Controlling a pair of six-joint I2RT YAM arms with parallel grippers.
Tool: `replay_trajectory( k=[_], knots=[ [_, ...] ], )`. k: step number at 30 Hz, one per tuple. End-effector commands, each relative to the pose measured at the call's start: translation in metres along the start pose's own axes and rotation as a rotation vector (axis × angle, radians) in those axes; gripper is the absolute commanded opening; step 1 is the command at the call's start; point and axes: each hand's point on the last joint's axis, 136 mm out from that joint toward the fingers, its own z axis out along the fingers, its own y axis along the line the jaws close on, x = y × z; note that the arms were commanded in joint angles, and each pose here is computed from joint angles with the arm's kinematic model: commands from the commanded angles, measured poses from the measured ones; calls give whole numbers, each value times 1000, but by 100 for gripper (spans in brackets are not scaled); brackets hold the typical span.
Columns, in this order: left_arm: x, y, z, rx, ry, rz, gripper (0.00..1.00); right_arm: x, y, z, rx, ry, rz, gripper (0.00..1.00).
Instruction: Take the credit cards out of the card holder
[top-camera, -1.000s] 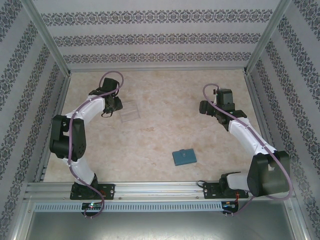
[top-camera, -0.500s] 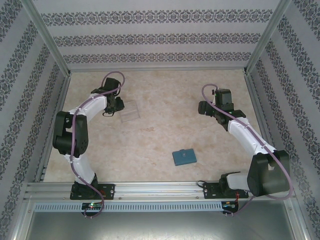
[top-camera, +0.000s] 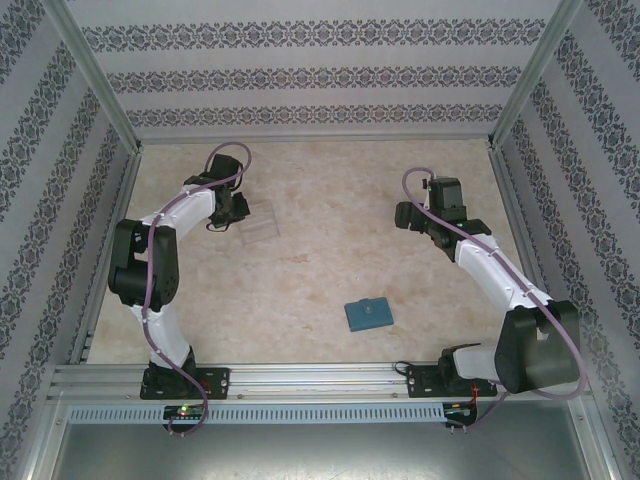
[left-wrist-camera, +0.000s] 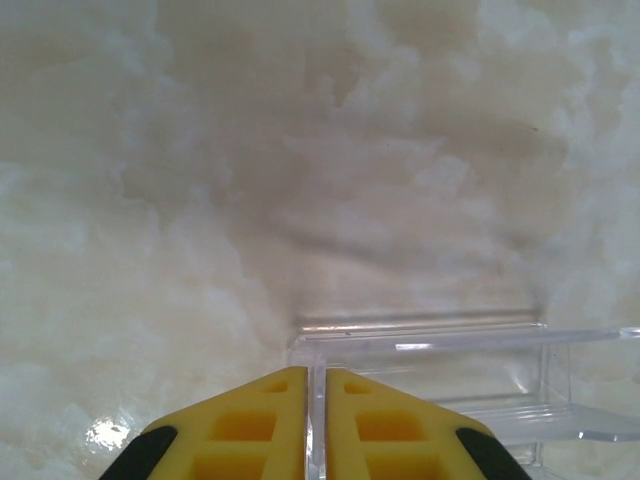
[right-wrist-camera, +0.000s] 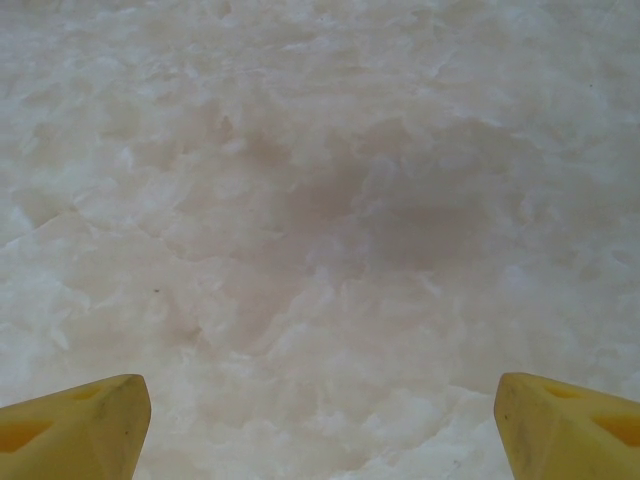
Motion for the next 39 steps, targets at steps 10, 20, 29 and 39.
replay_trajectory(
  k=[10, 20, 29, 39],
  knots=[
    [4, -1, 0, -22, 38, 36, 5, -8, 6, -4, 1, -12, -4, 89],
    [3, -31, -19, -12, 20, 112, 1, -8, 7, -7, 9, -15, -2, 89],
    [12, -96, -26, 39, 15, 211, 0, -6, 6, -11, 7, -21, 5, 89],
    [28, -155, -18, 59, 22, 299, 0, -3, 2, -15, 22, -23, 3, 89]
  ],
)
